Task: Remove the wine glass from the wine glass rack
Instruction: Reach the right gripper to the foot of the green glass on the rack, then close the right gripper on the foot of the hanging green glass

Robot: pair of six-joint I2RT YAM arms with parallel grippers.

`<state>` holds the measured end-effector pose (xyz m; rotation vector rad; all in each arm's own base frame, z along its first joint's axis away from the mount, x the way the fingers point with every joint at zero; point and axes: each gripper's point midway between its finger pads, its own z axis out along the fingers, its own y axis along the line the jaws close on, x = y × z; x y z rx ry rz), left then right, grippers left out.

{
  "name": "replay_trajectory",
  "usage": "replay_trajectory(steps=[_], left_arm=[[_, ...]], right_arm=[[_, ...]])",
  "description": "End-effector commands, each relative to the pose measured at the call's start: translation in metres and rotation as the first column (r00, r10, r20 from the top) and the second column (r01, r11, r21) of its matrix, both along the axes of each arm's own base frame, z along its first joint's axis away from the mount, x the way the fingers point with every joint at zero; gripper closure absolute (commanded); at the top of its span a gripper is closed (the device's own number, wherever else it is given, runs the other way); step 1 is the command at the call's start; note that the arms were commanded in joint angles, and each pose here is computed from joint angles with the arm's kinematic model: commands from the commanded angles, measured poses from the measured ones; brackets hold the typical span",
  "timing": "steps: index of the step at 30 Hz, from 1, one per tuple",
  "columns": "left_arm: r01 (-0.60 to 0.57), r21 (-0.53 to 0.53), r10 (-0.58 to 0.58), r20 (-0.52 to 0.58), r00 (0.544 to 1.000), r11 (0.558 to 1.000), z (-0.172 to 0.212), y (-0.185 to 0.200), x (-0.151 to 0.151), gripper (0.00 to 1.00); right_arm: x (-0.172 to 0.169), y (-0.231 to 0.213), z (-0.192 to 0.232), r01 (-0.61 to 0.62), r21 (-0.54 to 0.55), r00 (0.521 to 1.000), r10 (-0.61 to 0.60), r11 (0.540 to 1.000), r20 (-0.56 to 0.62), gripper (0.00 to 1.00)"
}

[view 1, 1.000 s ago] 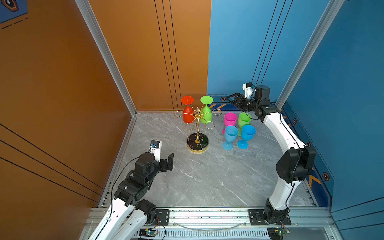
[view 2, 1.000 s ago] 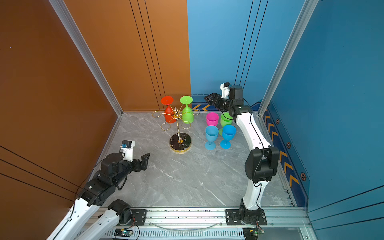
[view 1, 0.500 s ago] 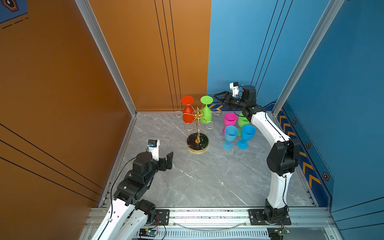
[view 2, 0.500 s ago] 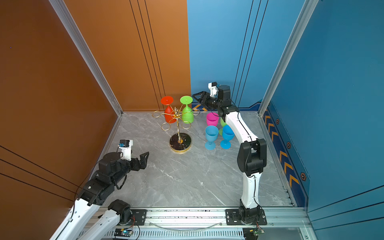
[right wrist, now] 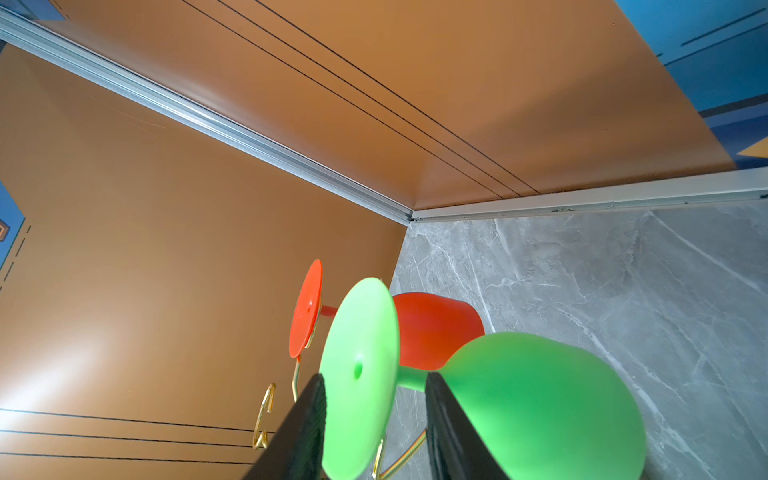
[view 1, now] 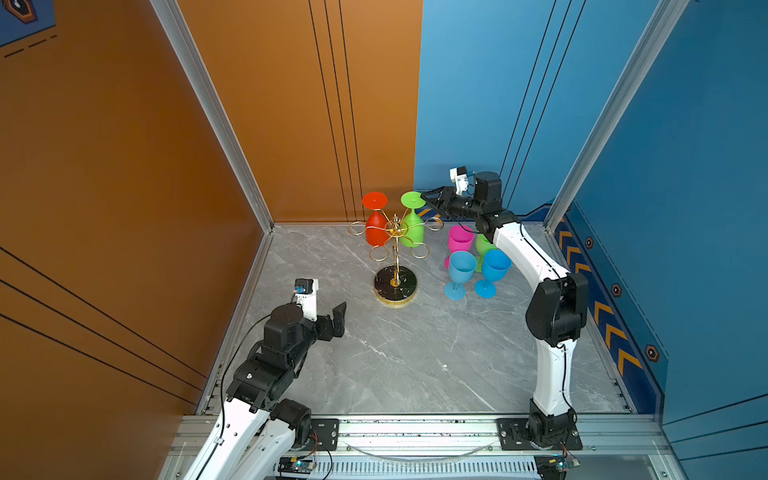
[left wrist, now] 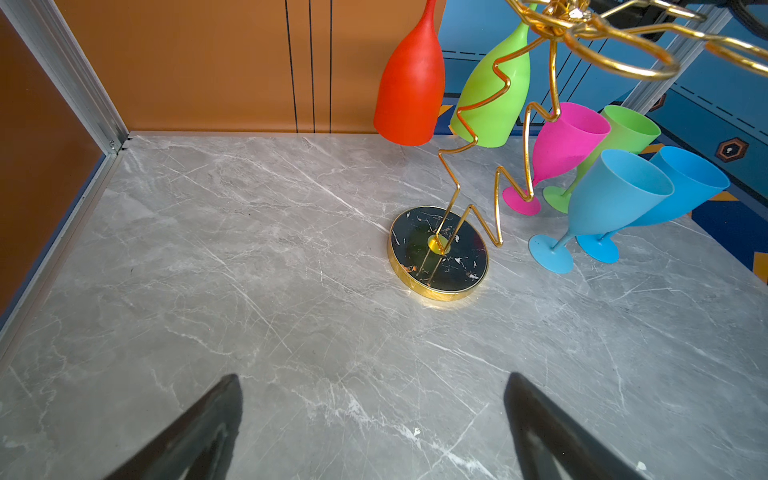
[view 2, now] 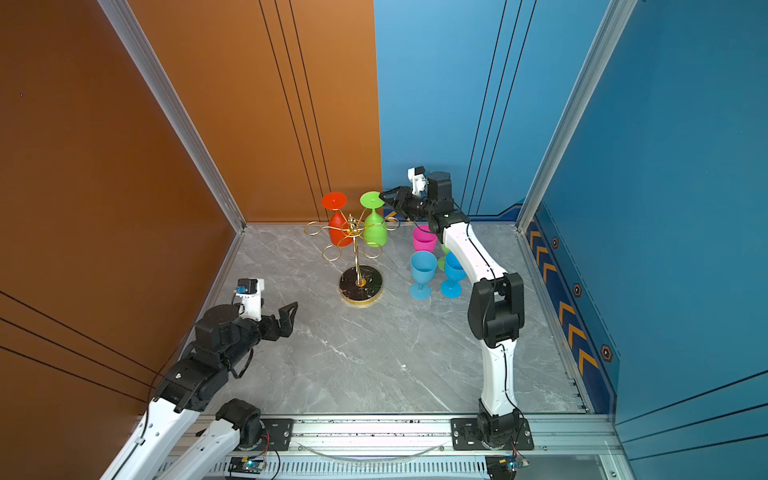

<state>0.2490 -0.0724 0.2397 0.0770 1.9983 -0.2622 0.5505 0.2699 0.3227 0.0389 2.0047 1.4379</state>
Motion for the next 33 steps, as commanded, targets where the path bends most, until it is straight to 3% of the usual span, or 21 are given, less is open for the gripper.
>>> replay_trajectory(steps=[1,9,21,33], left_arm=[[0.006,-0.02,-0.005,0.01,1.0,1.0,0.001,-0.001,0.0,0.02],[0.002,-0.019,-0.002,0.011,1.0,1.0,0.001,0.0,0.0,0.02],[-0.001,-0.019,0.001,0.012,1.0,1.0,0.001,0.001,0.0,0.02],[-0.002,-0.023,0.002,0.013,1.0,1.0,0.002,0.001,0.0,0.02]], right_arm=[[-0.003,0.005,0.004,-0.03,0.008,1.0,0.03,1.0,-0.006,0.62],[-0.003,0.005,0.003,-0.029,0.012,0.999,0.03,1.0,-0.015,0.81],[-0.015,0.008,0.027,-0.05,0.024,0.998,0.05,0.998,0.025,0.99],[-0.043,0.024,0.057,-0.119,0.044,0.991,0.116,0.992,0.068,1.0]])
